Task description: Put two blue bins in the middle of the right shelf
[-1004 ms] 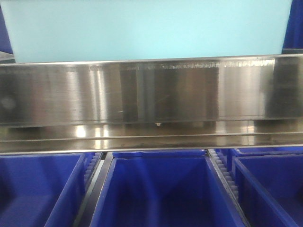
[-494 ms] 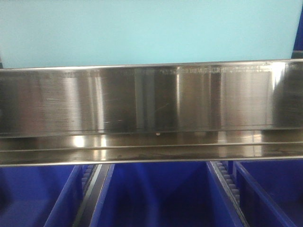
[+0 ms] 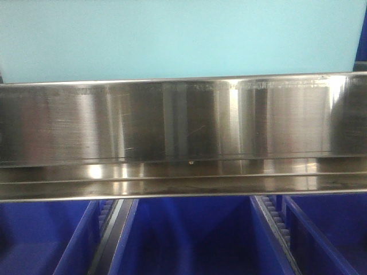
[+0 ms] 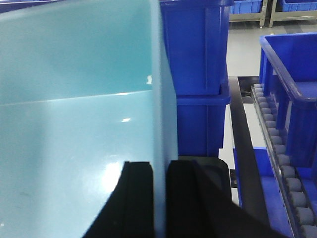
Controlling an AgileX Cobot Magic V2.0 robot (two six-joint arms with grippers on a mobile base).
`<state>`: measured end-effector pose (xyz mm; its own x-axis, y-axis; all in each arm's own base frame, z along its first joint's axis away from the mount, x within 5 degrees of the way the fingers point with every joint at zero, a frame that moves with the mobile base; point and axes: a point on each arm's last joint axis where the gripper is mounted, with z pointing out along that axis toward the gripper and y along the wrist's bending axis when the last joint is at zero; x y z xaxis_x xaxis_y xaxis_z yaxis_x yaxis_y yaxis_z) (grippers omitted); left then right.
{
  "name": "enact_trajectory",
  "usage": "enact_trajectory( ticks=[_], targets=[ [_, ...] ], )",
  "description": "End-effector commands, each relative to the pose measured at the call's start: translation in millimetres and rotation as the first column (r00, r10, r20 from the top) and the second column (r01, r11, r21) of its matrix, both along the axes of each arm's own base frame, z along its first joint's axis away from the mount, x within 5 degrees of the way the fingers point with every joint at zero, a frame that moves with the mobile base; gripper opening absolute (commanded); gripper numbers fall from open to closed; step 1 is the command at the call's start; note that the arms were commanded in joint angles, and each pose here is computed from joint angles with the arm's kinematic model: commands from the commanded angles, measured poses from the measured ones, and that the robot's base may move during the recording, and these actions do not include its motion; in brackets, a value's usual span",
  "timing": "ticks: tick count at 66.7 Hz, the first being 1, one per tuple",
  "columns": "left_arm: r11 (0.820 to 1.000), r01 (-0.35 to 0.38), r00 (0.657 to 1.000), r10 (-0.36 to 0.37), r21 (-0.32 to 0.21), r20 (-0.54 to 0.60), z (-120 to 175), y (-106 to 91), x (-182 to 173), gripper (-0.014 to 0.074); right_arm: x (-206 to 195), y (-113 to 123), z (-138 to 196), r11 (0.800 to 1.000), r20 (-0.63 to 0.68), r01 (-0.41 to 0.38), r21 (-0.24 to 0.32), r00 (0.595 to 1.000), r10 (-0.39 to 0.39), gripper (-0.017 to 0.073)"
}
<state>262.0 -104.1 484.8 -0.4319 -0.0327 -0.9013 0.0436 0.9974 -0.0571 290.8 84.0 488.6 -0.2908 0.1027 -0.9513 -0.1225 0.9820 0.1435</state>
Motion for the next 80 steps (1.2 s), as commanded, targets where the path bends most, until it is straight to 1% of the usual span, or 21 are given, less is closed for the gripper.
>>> enact_trajectory(
  ticks=[1,5,8,14,18,22,26,40,46,48,53,58,63,69,77,80],
  targets=[
    [1.0,0.004,0.999,-0.004,0.009,0.038,6.6,1.9,-2.2,-0.0111,-4.8,-1.6,13.8,0.999,0.099,-0.016,0.028,0.995,0.013,-0.0162],
    [1.0,0.004,0.999,-0.004,0.009,0.038,6.6,1.9,-2.2,-0.0111,-4.9,-1.8,13.3,1.0,0.093,-0.014,0.027,0.996,0.012,-0.0162],
    [1.0,0.004,0.999,-0.004,0.009,0.038,6.6,1.9,-2.2,-0.0111,-5.3,-2.4,10.8,1.0,0.066,-0.008,0.023,0.998,0.006,-0.0162],
    [1.0,0.004,0.999,-0.004,0.009,0.038,6.6,1.9,-2.2,-0.0111,-7.9,-3.1,1.1,0.999,-0.049,0.006,0.033,0.999,-0.004,-0.0162],
    [1.0,0.004,0.999,-0.004,0.009,0.038,6.6,1.9,-2.2,-0.0111,-11.4,-3.4,-7.9,0.999,-0.157,0.017,0.038,0.987,-0.011,-0.0162],
    [1.0,0.006,0.999,-0.006,0.005,0.036,6.5,1.6,-2.3,-0.0111,-13.8,-4.1,-13.1,0.999,-0.219,0.025,0.031,0.976,-0.018,-0.0162],
    [1.0,0.006,0.999,-0.006,0.005,0.036,6.5,1.6,-2.3,-0.0111,-14.8,-4.7,-15.0,0.999,-0.241,0.03,0.024,0.97,-0.023,-0.0162],
    [1.0,0.008,1.0,-0.008,-0.001,0.03,6.0,1.2,-2.6,-0.0111,-15.4,-4.7,-16.0,0.999,-0.254,0.03,0.024,0.967,-0.023,-0.0162],
    [0.999,0.016,1.0,-0.016,-0.028,-0.006,2.8,-0.7,-3.7,-0.0111,-14.4,-4.4,-17.7,0.999,-0.263,0.034,0.026,0.965,-0.026,-0.0162],
    [0.999,0.016,1.0,-0.016,-0.03,-0.011,1.4,-1.0,-3.5,-0.0111,-14.1,-4.4,-18.8,0.999,-0.268,0.036,0.027,0.963,-0.028,-0.0162],
    [0.999,0.012,1.0,-0.012,-0.053,-0.011,-4.2,-3.0,-0.9,-0.0111,-10.3,-3.0,-20.9,0.999,-0.24,0.034,0.038,0.97,-0.024,-0.0158],
    [0.998,0.015,1.0,-0.016,-0.065,-0.01,-11.4,-5.1,1.7,-0.0111,-8.9,-2.9,-24.4,0.999,-0.216,0.029,0.032,0.976,-0.022,-0.0158],
    [0.996,0.023,1.0,-0.023,-0.082,-0.004,-19.2,-6.3,1.5,-0.0111,-8.2,-2.1,-30.4,0.999,-0.197,0.022,0.038,0.98,-0.014,-0.0158],
    [0.996,0.04,0.999,-0.04,-0.081,0.004,-25.9,-7.6,1.5,-0.0111,-6.5,-0.7,-35.2,0.999,-0.167,0.011,0.049,0.986,-0.002,-0.0158],
    [0.996,0.047,0.999,-0.049,-0.071,-0.017,-37.4,-9.5,3.6,-0.0111,-3.7,0.7,-48.3,0.999,-0.185,0.007,0.043,0.983,0.001,-0.0158],
    [0.996,0.055,0.998,-0.056,-0.069,-0.019,-41.9,-10.7,4.8,-0.0111,-2.9,1.0,-53.6,0.999,-0.198,0.012,0.049,0.98,-0.002,-0.0158]
  ],
)
